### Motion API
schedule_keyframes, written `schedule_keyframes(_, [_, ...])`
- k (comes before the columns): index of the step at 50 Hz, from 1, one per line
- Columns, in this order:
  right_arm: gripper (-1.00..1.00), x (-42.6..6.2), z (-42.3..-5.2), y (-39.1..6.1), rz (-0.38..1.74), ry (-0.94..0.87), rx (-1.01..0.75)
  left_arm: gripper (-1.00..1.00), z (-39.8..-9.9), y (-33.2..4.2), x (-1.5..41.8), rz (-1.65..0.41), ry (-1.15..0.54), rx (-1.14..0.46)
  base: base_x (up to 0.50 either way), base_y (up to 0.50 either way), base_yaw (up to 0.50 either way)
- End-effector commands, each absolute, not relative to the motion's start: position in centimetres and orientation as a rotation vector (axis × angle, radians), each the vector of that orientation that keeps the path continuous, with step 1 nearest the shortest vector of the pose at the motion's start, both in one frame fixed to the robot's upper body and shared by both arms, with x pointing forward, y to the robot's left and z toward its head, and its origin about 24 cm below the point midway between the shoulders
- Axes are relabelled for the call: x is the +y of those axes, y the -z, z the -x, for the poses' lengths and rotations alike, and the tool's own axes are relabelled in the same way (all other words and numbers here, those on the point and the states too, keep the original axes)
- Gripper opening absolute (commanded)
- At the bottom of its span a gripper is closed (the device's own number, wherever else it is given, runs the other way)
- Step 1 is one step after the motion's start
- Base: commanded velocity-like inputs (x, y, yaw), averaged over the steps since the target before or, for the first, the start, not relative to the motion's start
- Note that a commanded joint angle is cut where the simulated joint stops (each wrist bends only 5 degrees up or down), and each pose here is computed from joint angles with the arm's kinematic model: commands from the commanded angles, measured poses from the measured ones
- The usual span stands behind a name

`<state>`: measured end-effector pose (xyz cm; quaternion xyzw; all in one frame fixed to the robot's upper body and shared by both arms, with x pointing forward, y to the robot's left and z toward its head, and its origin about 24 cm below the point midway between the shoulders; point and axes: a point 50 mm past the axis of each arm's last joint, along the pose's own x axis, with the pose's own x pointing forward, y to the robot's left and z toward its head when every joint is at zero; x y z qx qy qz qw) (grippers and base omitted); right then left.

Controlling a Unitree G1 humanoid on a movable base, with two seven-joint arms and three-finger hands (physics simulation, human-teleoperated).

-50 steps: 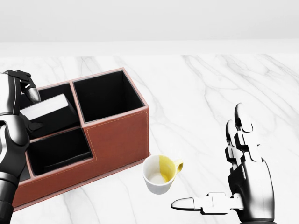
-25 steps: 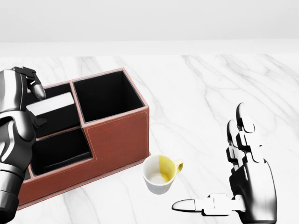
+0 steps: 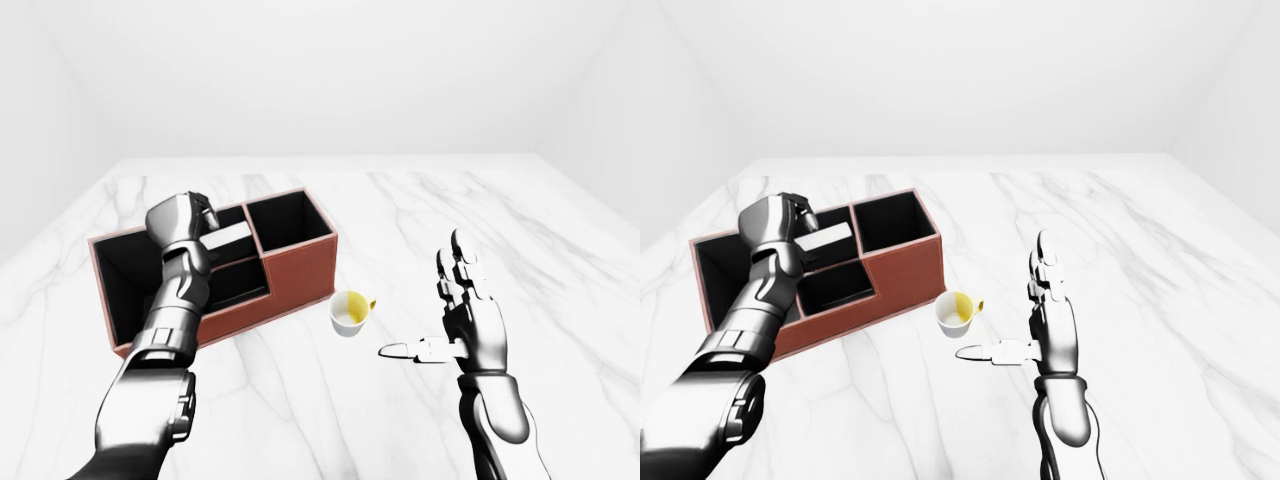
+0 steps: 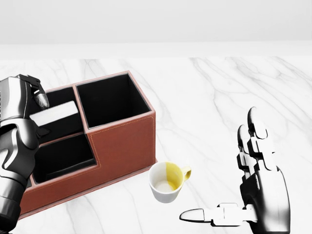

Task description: Pick up the book and place it in the front compartment of the caddy.

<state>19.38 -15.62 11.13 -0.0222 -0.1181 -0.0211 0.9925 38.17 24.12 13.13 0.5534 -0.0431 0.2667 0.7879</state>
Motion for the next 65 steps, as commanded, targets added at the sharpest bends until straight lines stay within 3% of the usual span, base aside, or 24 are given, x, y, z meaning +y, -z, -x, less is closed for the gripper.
schedule_keyframes(1, [1.00, -15.6, -19.5, -11.0, 0.046, 0.040, -0.231, -1.00, -37.7, -13.3, 24.4, -1.233, -0.587, -0.127, 0.00, 0.00, 0.00])
schedule_keyframes(8, [1.00, -15.6, -19.6, -10.8, 0.045, 0.039, -0.223, -1.00, -37.3, -14.6, 24.6, -1.238, -0.624, -0.187, 0.00, 0.00, 0.00])
schedule_keyframes(22, [1.00, -15.5, -19.7, -10.8, 0.045, 0.031, -0.223, -1.00, -38.0, -14.6, 25.0, -1.271, -0.615, -0.145, 0.00, 0.00, 0.00])
schedule_keyframes(54, [1.00, -15.5, -19.4, -10.9, 0.047, 0.037, -0.228, -0.96, -37.9, -9.8, 24.4, -1.299, -0.483, 0.054, 0.00, 0.00, 0.00])
schedule_keyframes(55, [1.00, -15.5, -19.4, -10.9, 0.048, 0.037, -0.227, -0.76, -37.9, -9.8, 24.4, -1.300, -0.484, 0.052, 0.00, 0.00, 0.00])
schedule_keyframes(56, [1.00, -15.5, -19.4, -11.0, 0.047, 0.037, -0.231, 0.44, -37.9, -9.8, 24.4, -1.303, -0.483, 0.051, 0.00, 0.00, 0.00])
schedule_keyframes(57, [1.00, -15.5, -19.4, -11.0, 0.048, 0.036, -0.231, 1.00, -38.0, -10.2, 24.4, -1.300, -0.492, 0.035, 0.00, 0.00, 0.00])
schedule_keyframes(65, [1.00, -15.5, -19.3, -11.0, 0.046, 0.038, -0.232, 1.00, -37.8, -10.2, 24.5, -1.291, -0.503, 0.022, 0.00, 0.00, 0.00])
